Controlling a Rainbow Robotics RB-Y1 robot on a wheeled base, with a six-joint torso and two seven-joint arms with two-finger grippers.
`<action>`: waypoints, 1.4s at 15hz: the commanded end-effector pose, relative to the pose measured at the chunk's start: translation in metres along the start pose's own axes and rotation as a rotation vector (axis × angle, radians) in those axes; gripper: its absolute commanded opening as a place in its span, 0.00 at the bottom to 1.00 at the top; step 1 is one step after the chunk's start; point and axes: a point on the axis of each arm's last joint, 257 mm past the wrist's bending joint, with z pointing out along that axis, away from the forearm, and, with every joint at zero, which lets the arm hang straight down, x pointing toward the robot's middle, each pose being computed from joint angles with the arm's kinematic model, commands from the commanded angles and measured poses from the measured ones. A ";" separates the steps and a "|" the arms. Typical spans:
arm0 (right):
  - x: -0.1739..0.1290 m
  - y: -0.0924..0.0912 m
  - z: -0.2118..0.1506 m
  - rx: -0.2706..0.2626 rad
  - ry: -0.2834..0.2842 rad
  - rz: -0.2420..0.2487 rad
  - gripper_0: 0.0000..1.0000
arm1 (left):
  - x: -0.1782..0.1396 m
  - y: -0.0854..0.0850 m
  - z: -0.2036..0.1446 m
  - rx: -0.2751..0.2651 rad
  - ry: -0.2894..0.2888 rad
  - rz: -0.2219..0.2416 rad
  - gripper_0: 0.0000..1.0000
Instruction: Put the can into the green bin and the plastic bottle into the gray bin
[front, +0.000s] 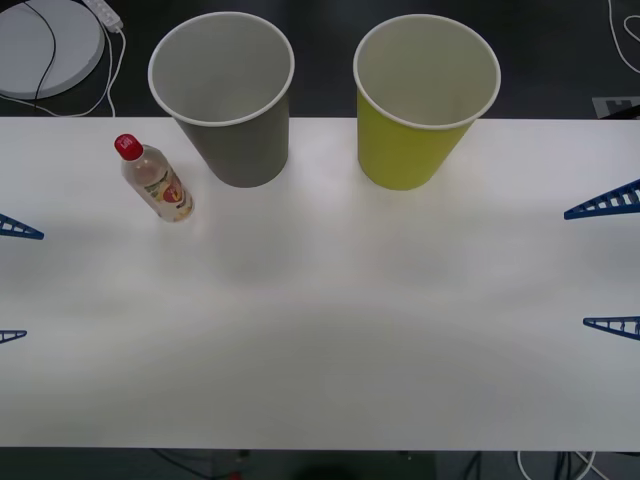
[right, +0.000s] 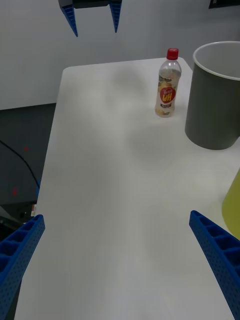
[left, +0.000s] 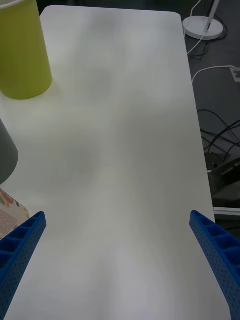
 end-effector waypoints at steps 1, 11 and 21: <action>0.000 0.000 0.000 0.000 0.000 0.000 1.00 | 0.000 0.000 0.000 0.000 0.000 0.000 1.00; 0.000 0.000 0.000 0.000 0.000 0.000 1.00 | 0.028 0.009 0.007 -0.120 0.002 -0.119 1.00; 0.000 0.000 0.000 0.000 0.000 0.000 1.00 | 0.055 0.053 0.006 -0.442 -0.102 -0.388 1.00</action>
